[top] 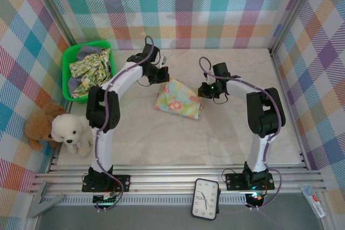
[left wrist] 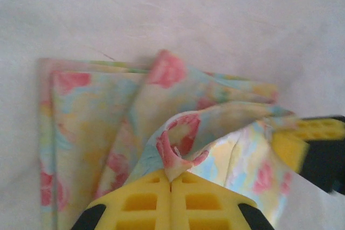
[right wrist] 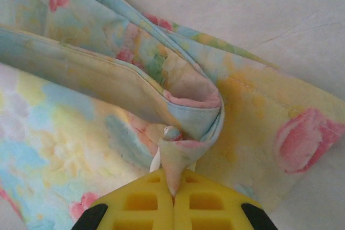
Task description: Fold and stack the skirts
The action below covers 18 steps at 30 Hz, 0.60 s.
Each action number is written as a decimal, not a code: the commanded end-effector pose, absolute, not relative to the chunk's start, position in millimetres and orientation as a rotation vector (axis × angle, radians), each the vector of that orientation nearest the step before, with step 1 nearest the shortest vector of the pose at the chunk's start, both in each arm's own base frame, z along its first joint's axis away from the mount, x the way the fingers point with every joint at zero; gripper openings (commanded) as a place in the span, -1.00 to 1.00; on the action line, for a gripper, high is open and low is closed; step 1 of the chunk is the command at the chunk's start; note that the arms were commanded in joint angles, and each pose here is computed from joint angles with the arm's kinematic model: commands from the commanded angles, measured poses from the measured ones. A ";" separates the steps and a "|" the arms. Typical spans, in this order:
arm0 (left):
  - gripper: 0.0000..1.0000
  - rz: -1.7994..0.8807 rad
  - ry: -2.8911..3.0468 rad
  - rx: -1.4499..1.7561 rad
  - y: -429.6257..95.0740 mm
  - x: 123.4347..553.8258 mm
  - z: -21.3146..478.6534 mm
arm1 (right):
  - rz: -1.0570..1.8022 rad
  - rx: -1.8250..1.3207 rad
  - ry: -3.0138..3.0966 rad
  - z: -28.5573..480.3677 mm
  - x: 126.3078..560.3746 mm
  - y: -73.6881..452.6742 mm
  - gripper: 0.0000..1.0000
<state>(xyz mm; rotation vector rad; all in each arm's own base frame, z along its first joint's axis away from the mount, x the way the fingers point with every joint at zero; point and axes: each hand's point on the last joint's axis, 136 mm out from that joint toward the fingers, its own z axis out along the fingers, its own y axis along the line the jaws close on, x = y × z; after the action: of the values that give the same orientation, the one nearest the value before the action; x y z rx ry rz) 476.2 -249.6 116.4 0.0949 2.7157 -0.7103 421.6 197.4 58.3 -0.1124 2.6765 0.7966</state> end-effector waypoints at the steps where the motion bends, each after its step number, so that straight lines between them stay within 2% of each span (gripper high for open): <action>1: -1.00 -0.449 2.908 -0.060 -215.3 469.6 50.8 | 0.732 -0.062 2.702 51.3 433.0 189.2 -0.90; 7: -0.90 -0.516 2.928 -0.124 -224.3 473.9 33.6 | 0.697 -0.009 2.729 52.6 433.4 184.2 -0.84; 11: -0.78 -0.549 2.934 -0.142 -227.6 472.4 34.2 | 0.617 0.065 2.738 63.7 432.0 173.7 -0.48; 13: -0.51 -0.559 2.935 -0.149 -227.7 469.5 41.5 | 0.572 0.098 2.739 77.3 429.4 169.4 -0.37; 15: -0.12 -0.587 2.924 -0.158 -228.5 466.5 55.9 | 0.531 0.122 2.736 92.7 425.0 169.8 -0.18; 17: 0.26 -0.688 2.897 -0.190 -233.6 462.9 80.9 | 0.492 0.132 2.738 104.9 418.7 176.3 0.19; 18: 0.38 -0.750 2.870 -0.201 -237.0 462.3 94.6 | 0.480 0.129 2.744 108.0 415.1 181.1 0.38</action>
<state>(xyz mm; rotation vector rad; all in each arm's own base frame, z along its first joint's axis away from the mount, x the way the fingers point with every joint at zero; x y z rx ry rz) 470.6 -236.2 41.3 -0.1490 2.9226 -0.6191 421.9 174.3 68.0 0.1045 2.7764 0.5394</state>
